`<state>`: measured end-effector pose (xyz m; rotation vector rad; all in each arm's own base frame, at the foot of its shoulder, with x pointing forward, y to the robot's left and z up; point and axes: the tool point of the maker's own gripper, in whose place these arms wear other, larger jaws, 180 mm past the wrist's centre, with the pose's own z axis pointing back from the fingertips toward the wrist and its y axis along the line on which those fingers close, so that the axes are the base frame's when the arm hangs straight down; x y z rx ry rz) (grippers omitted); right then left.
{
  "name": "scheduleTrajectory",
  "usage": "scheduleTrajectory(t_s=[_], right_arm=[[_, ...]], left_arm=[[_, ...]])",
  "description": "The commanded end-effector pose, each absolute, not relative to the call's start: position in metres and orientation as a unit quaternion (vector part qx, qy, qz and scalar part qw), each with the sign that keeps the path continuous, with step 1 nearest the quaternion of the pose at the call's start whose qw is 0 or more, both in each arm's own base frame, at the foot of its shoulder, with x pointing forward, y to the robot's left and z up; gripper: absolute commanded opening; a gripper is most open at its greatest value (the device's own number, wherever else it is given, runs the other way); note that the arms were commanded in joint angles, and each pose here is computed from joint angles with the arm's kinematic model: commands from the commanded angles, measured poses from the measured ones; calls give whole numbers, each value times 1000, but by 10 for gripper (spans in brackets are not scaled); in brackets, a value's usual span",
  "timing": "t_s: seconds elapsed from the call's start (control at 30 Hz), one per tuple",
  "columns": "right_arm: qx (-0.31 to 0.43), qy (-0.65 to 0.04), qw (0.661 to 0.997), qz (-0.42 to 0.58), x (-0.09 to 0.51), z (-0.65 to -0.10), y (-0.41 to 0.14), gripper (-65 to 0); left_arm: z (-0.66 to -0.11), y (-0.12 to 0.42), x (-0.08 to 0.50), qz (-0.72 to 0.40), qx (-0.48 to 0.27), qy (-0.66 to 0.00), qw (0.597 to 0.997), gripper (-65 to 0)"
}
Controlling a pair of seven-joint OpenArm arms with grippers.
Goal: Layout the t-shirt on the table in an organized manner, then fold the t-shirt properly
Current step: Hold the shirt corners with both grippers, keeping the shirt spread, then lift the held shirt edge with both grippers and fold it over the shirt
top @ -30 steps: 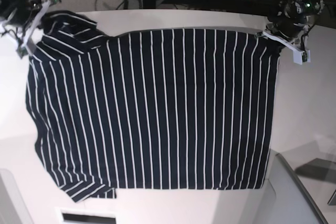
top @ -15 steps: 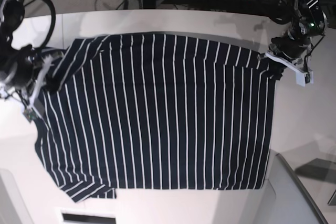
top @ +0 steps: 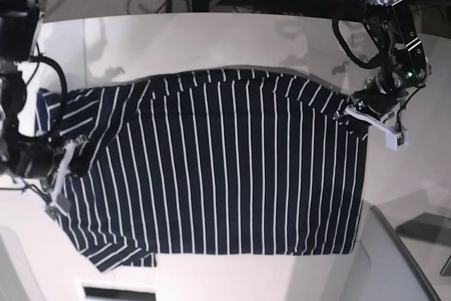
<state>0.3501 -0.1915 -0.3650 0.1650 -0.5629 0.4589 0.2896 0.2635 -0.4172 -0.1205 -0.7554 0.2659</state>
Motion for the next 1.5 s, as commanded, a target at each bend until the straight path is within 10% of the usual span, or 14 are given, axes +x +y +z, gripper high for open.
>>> scheduleTrajectory(t_s=[0.0, 1.47], right_arm=[[83, -306, 921, 227, 370, -348, -191, -645], [138, -426, 868, 214, 496, -322, -154, -644]], left_arm=[[-402, 271, 303, 126, -53, -393, 909, -650], [-394, 304, 395, 183, -8, -446, 876, -650]])
